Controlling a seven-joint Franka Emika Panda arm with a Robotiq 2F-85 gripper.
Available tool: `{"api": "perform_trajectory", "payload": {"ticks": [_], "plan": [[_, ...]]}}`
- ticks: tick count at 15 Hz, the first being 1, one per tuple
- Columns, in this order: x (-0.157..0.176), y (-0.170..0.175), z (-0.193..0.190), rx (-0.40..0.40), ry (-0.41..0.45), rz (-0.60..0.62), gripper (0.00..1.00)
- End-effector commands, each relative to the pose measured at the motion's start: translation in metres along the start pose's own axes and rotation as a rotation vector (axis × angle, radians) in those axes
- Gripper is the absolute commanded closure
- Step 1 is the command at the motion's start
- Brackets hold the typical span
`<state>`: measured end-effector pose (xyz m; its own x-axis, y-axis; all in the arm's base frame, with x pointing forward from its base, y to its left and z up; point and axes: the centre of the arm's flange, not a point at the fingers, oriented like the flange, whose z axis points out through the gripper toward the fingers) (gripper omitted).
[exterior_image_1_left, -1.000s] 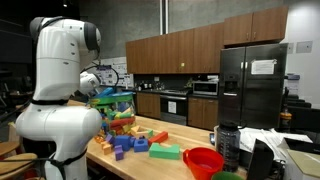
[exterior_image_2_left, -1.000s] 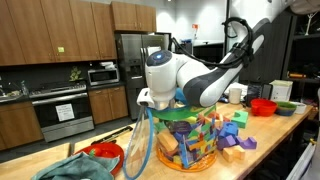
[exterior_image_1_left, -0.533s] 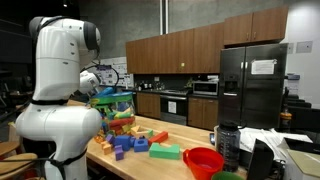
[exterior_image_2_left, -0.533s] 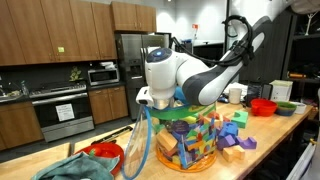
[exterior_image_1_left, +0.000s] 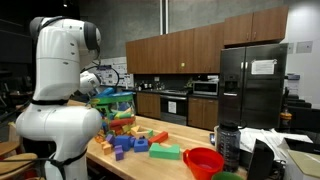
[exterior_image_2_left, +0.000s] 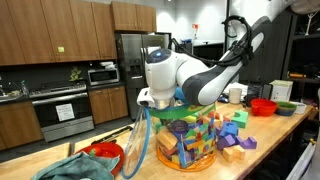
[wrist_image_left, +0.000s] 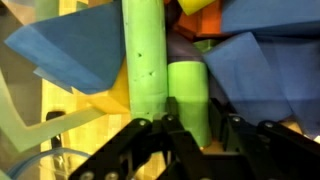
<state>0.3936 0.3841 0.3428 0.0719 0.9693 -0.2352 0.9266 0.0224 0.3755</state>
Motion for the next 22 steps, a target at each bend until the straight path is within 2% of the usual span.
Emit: {"api": "perform_trajectory", "payload": {"ticks": [1,3,8,13,22], "plan": [[-0.015,0.003,0.011,0.017,-0.047,-0.04,0.9],[-0.02,0.009,0.007,0.021,-0.058,-0.052,0.9],[-0.031,0.034,-0.021,0.103,-0.056,-0.113,0.9],[-0.046,0.053,-0.035,0.092,-0.148,-0.177,0.9],[-0.075,0.069,-0.059,0.068,-0.266,-0.214,0.9]]}}
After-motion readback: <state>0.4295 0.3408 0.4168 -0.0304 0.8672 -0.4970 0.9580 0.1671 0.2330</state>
